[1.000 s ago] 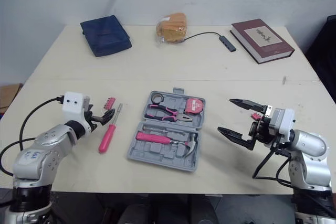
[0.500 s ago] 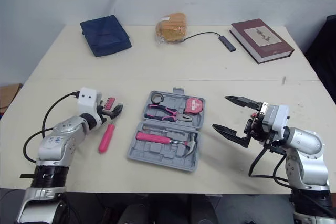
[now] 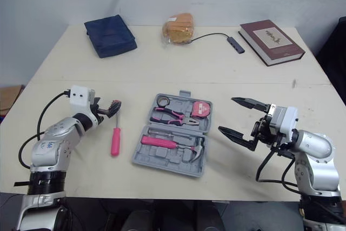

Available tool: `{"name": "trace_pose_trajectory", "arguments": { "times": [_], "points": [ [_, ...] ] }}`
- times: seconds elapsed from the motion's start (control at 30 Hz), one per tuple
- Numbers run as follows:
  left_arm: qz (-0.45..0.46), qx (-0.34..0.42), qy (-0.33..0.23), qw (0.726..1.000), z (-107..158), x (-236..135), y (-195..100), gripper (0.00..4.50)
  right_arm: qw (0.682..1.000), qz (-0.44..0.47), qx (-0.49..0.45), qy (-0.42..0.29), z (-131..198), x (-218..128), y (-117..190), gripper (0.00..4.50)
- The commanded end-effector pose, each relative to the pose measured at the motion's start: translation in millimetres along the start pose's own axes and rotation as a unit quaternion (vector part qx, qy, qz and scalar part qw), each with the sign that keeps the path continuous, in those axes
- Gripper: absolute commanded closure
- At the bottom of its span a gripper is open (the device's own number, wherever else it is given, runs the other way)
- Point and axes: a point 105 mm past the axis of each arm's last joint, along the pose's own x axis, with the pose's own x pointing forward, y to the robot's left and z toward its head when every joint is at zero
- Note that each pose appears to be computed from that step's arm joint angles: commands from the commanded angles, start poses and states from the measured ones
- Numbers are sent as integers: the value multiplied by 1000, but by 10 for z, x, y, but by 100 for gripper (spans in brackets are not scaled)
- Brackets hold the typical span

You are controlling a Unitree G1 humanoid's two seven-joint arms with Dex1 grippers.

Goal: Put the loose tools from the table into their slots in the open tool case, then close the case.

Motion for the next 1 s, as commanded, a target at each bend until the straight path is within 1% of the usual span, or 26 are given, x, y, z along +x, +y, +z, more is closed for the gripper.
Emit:
{"name": "trace_pose_trajectory", "arguments": {
  "times": [0.03, 0.1, 0.23, 0.33, 0.43, 0.6, 0.73, 1.0],
  "points": [
    [13, 13, -15, 1000, 122, -57, 92, 5, 1000, 5, -20, -10, 117, 11, -6, 0],
    [27, 23, 11, 999, 17, -69, 160, 5, 1000, 5, -18, -8, 107, -1, -4, 0],
    [52, 15, 24, 998, -40, -150, 296, 5, 1000, 0, -16, -5, 100, -26, -2, 0],
    [52, 19, 34, 998, -112, -222, 353, 5, 1000, 0, -12, 0, 75, -51, 11, 0],
    [33, 23, 42, 998, -167, -243, 303, 5, 1000, -3, -13, -1, 78, -60, 6, 0],
    [28, 21, 47, 998, -201, -194, 258, 5, 1000, -2, -12, -2, 73, -62, 26, 0],
    [3, 16, 49, 999, -208, -26, 110, 5, 1000, -1, -12, -6, 94, -40, 28, 0],
    [-26, 29, 68, 997, -251, 78, 113, 5, 1000, -4, -17, -7, 109, -18, 20, 0]
  ]
}}
